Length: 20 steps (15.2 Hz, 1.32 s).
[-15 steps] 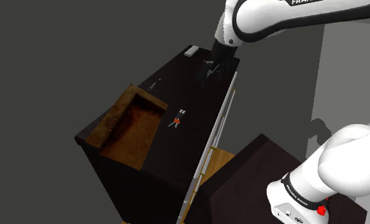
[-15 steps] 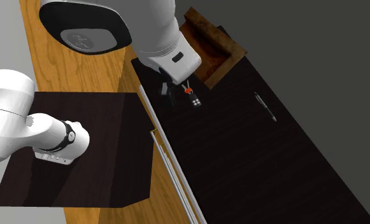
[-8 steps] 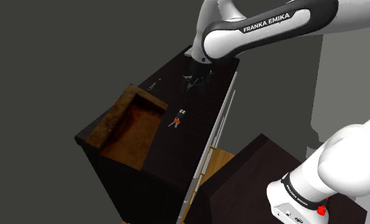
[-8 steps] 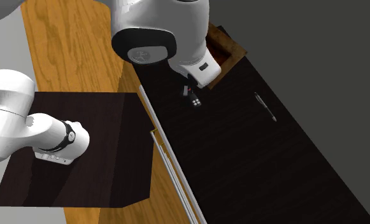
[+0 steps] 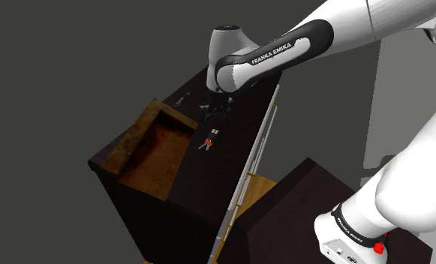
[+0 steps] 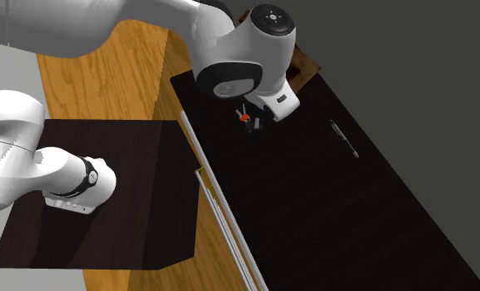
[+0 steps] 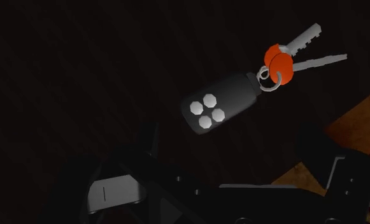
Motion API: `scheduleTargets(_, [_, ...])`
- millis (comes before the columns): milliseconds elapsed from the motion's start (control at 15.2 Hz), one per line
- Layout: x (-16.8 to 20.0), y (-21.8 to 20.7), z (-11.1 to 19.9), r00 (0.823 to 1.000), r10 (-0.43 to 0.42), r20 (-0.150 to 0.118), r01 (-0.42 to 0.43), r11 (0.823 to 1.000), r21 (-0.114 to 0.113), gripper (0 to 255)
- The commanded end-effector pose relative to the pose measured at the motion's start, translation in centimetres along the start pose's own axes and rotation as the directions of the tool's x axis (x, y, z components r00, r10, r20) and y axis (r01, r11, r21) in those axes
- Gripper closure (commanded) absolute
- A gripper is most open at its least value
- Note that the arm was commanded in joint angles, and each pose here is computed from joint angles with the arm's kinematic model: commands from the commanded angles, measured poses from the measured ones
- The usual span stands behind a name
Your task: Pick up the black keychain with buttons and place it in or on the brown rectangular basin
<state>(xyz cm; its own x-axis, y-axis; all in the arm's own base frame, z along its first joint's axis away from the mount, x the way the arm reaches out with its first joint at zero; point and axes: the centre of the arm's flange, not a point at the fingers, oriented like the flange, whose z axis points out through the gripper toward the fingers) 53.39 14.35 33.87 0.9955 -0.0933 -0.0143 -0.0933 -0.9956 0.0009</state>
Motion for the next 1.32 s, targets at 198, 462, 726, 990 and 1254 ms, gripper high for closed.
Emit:
scheduleTargets(198, [0.3,0.0,2.8,1.0,0.002,0.001,-0.002,1.0,-0.001,0])
scheduleTargets(462, [0.3,0.0,3.6,1.0,0.002,0.001,-0.002,1.0,-0.001,0])
scheduleTargets(726, [0.3,0.0,3.6,1.0,0.002,0.001,-0.002,1.0,-0.001,0])
scheduleTargets(990, [0.3,0.0,3.6,1.0,0.002,0.001,-0.002,1.0,-0.001,255])
scheduleTargets(1254, [0.3,0.0,3.6,1.0,0.002,0.001,-0.002,1.0,-0.001,255])
